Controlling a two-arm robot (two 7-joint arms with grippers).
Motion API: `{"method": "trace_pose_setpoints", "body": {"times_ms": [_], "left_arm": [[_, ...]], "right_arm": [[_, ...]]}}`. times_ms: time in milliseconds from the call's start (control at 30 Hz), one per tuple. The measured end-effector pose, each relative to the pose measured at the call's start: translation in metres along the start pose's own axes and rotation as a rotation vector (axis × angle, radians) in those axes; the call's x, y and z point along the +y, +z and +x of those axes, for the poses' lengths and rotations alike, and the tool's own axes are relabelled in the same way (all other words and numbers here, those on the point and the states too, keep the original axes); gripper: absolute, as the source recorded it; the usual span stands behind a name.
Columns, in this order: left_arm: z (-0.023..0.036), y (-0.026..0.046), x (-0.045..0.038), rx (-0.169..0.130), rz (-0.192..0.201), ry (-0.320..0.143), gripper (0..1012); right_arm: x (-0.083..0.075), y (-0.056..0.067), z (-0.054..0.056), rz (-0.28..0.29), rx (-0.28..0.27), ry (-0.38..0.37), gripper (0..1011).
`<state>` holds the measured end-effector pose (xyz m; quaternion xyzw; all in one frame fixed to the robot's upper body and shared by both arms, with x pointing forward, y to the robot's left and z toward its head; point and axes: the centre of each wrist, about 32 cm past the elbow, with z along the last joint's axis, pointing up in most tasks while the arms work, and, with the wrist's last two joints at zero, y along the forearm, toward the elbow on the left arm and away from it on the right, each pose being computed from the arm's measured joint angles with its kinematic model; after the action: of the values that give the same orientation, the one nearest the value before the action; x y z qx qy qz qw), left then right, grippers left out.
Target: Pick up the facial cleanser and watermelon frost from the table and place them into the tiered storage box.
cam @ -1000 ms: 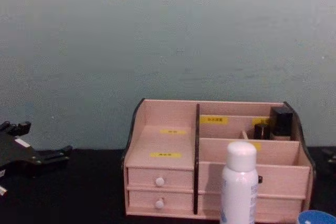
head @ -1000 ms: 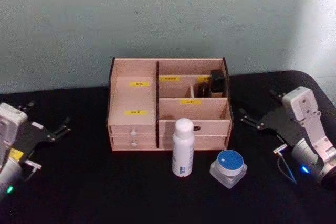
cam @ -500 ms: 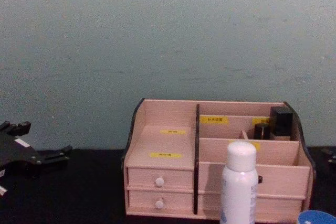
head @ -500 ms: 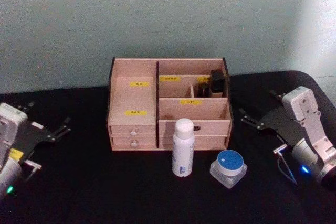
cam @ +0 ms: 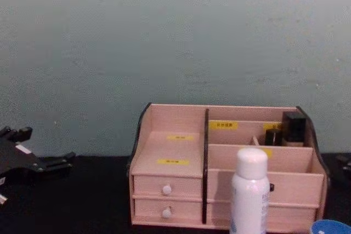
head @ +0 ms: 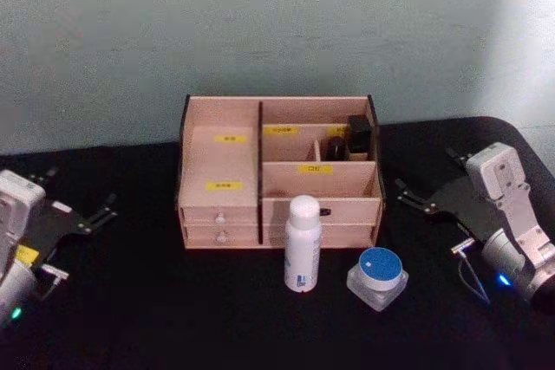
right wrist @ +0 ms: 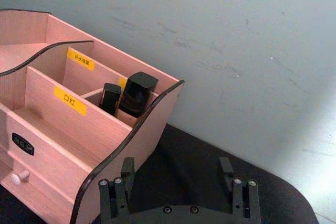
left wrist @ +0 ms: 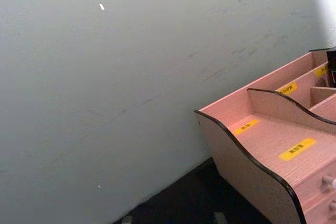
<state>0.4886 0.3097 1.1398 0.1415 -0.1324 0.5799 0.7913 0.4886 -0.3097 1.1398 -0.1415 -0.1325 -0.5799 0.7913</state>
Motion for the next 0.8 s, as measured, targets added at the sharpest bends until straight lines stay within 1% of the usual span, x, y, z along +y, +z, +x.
{"method": "trace_pose_setpoints", "body": {"times_ms": [333,533,633,800], "left_arm": [[0.0,0.0,0.0,0.0,0.0,0.0,1002],[0.0,0.0,0.0,0.0,0.0,0.0,1001],[0.0,0.0,0.0,0.0,0.0,0.0,1001],[0.0,0.0,0.0,0.0,0.0,0.0,1001]], "right_arm": [[0.0,0.0,0.0,0.0,0.001,0.0,1004],[-0.001,-0.001,0.005,0.0,0.032,0.013,1004],[-0.005,-0.001,0.009,0.013,0.054,0.034,1004],[-0.013,0.002,0.015,0.039,0.073,0.061,1004]]}}
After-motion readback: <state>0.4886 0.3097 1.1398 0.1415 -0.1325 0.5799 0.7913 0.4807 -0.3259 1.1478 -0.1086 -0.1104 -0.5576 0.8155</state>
